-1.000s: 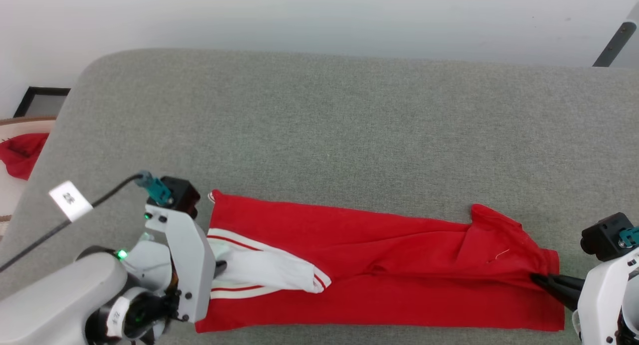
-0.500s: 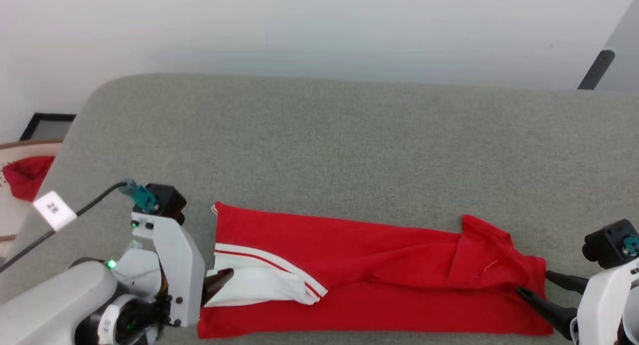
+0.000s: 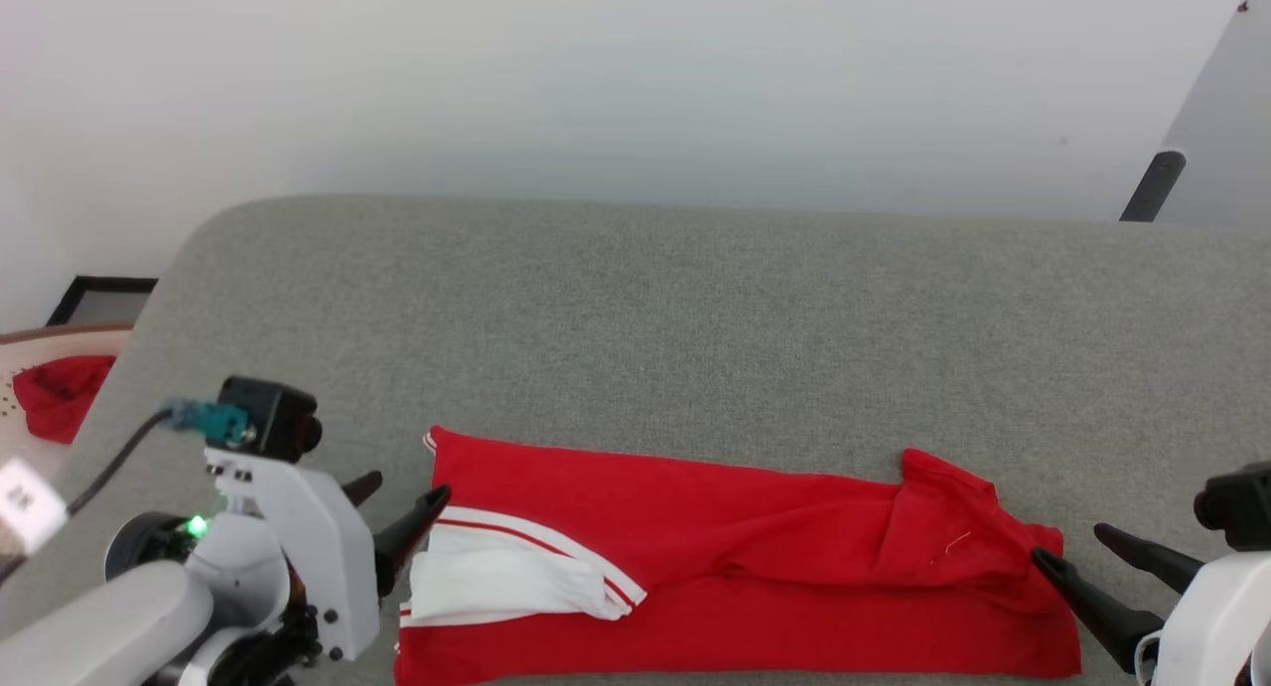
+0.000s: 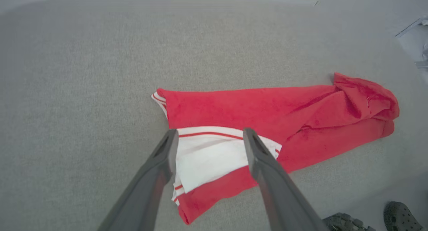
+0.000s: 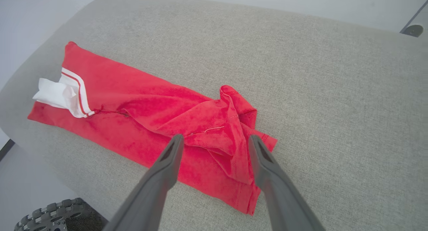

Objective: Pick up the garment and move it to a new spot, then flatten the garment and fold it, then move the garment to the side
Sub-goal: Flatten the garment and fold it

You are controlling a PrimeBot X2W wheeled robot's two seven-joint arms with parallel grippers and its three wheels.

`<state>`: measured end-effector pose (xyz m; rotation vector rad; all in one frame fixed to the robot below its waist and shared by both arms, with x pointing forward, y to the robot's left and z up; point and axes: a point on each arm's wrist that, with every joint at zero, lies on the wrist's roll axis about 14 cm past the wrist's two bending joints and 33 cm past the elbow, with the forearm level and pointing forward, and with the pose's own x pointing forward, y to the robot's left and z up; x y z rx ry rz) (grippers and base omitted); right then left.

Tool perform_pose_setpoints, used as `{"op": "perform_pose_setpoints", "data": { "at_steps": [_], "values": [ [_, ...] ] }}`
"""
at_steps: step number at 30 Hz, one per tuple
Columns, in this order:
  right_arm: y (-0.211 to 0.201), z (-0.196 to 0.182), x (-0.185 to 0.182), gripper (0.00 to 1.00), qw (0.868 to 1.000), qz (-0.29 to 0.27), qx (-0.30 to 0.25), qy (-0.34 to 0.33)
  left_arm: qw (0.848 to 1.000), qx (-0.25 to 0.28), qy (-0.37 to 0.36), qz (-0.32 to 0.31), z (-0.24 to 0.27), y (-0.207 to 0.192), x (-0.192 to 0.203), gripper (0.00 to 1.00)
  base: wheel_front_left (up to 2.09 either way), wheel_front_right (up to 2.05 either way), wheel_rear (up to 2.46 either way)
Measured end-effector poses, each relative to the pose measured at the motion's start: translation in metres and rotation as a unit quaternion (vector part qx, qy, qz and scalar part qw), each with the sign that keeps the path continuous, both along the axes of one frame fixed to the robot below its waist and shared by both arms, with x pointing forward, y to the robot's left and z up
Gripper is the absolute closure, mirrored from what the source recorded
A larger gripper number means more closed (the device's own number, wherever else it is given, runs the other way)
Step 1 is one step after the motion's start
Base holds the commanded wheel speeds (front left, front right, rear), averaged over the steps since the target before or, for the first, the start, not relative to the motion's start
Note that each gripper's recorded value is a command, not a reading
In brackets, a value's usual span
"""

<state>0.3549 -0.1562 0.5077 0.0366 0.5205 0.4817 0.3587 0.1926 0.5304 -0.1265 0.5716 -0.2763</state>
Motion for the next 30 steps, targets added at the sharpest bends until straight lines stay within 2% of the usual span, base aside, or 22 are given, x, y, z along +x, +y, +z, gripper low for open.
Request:
{"op": "perform_pose_setpoints", "data": {
  "at_steps": [7,14,22,30],
  "values": [
    [-0.012,-0.004,-0.008,0.00,0.999,-0.035,0.009,-0.001,0.995,-0.027,-0.091,0.028,0.009,0.008,0.000,0.00,0.00,0.00,0.00],
    [-0.023,-0.009,-0.010,0.00,0.998,-0.062,0.015,0.008,0.981,-0.056,-0.170,0.073,0.014,0.023,-0.004,0.00,0.00,0.00,0.00],
    [-0.031,-0.017,-0.012,0.00,0.997,-0.077,0.016,0.024,0.969,-0.059,-0.205,0.127,0.007,0.049,-0.013,0.00,0.00,0.00,0.00],
    [-0.032,-0.023,-0.011,0.00,0.996,-0.081,0.018,0.035,0.949,-0.059,-0.258,0.173,0.013,0.072,-0.022,0.00,0.00,0.00,0.00]
  ]
}}
